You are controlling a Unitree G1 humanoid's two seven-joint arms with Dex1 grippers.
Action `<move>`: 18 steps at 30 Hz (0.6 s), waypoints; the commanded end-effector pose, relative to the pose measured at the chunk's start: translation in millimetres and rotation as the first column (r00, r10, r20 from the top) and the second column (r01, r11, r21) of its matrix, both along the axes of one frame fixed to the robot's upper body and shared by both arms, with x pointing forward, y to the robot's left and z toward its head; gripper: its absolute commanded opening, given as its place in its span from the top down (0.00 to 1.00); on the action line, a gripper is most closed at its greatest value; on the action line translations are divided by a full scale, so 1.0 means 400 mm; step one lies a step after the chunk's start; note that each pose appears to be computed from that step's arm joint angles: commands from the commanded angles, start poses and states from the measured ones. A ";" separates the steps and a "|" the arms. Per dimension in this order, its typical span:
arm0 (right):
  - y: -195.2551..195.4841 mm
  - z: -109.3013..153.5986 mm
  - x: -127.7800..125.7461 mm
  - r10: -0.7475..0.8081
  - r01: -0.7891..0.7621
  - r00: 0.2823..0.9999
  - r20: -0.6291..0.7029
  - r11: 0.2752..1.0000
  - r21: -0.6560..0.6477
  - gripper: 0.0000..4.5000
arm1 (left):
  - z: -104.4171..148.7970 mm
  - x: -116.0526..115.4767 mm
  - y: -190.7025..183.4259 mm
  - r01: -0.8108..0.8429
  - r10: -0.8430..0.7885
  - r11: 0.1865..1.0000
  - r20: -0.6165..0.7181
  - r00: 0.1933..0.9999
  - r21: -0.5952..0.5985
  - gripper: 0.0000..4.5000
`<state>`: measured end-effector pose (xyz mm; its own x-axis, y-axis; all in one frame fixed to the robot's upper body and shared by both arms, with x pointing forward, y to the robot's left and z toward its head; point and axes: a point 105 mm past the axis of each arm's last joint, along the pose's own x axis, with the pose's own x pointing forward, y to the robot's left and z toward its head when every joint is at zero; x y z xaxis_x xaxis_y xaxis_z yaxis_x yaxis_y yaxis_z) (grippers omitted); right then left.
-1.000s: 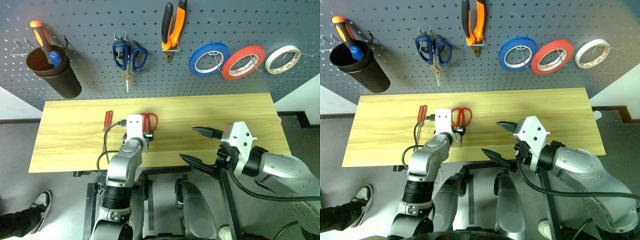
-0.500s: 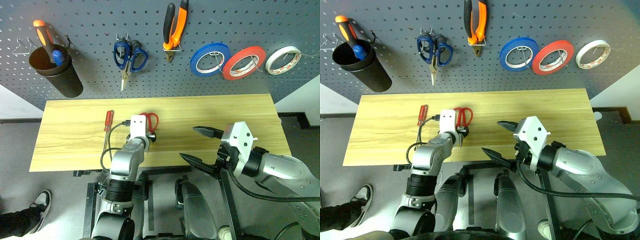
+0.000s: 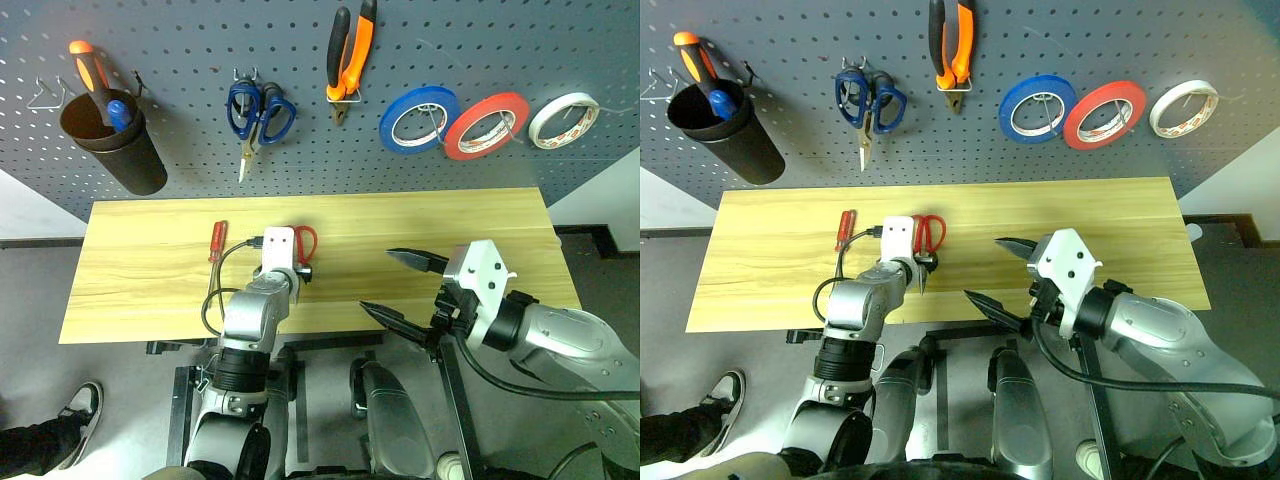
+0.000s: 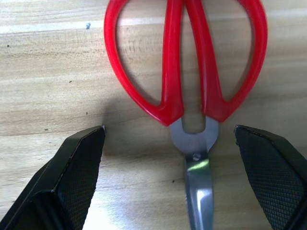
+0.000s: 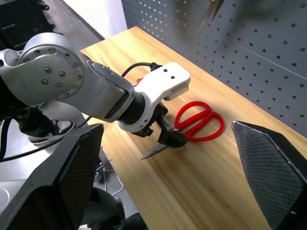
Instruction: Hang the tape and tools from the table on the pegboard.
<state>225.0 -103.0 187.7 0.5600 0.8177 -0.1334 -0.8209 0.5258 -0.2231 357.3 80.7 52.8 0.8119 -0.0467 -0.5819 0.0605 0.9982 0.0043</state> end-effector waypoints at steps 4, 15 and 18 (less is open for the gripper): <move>0.020 0.025 -0.020 0.035 -0.035 0.998 0.061 0.999 0.004 0.00 | -0.060 -0.030 -0.002 0.018 -0.013 0.999 -0.124 0.992 0.044 0.00; 0.021 0.027 -0.020 0.030 -0.030 0.997 0.071 1.000 0.005 0.00 | -0.085 -0.043 -0.004 0.044 -0.028 0.995 -0.180 0.983 0.084 0.00; 0.022 0.029 -0.019 0.029 -0.030 0.997 0.077 1.000 0.006 0.00 | -0.094 -0.044 -0.005 0.051 -0.030 0.993 -0.192 0.981 0.102 0.13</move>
